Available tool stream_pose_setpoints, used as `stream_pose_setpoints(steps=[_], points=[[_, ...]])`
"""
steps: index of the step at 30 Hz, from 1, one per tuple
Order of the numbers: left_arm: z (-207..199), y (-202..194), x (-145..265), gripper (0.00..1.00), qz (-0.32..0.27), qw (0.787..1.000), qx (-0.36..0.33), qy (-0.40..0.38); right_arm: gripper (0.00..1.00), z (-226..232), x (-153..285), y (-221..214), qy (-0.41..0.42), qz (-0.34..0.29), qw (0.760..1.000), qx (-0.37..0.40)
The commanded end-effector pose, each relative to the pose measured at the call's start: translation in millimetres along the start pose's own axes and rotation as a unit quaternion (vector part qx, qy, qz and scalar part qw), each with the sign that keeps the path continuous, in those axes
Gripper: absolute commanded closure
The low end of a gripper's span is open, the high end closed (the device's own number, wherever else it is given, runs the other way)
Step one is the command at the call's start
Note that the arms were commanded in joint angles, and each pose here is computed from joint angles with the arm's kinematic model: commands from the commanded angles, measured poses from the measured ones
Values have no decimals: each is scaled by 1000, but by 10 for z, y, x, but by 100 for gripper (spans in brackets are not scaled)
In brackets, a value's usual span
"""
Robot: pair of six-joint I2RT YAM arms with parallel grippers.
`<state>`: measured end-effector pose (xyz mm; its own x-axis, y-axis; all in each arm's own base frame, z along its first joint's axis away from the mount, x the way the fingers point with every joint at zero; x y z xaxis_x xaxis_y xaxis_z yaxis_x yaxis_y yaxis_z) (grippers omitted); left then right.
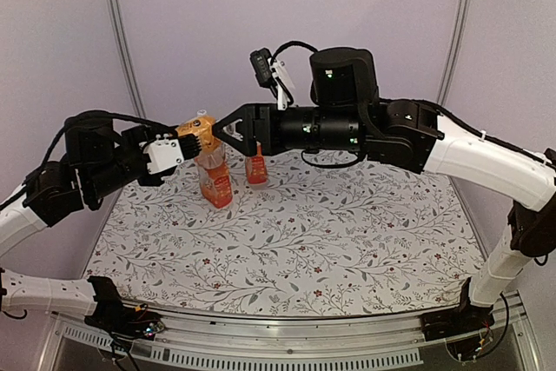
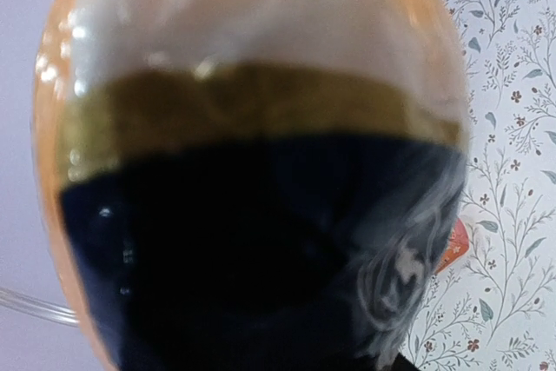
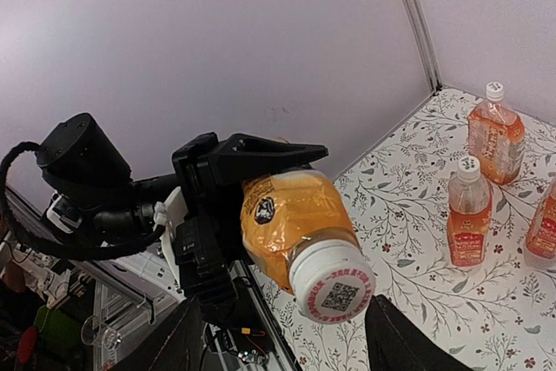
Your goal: Unscrew the bottle caps
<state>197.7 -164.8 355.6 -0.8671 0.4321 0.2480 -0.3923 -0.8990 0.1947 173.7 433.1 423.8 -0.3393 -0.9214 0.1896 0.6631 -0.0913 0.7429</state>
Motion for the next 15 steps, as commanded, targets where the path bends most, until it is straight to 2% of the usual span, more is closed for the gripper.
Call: stream_pose_setpoints(steps=[1, 9, 15], points=[[53, 32, 26, 68, -2, 1000, -17, 24, 37, -77, -24, 71, 0, 10, 1000, -16], [9, 73, 23, 68, -14, 999, -27, 21, 43, -115, -110, 82, 21, 31, 999, -28], [11, 86, 17, 68, -16, 999, -29, 23, 53, -153, -164, 70, 27, 42, 998, -37]])
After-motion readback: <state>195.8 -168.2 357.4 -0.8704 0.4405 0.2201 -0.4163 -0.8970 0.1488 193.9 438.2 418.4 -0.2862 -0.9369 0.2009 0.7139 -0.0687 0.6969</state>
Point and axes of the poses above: each gripper's point midway between its finger pads, its own x axis back along the fingers, its own z axis along the line the jaws close on, y = z × x, the point moved 6 cm from there along x, back along the fingers, and after that the axes turned 12 degrees about -x, right-handed, at the moved point
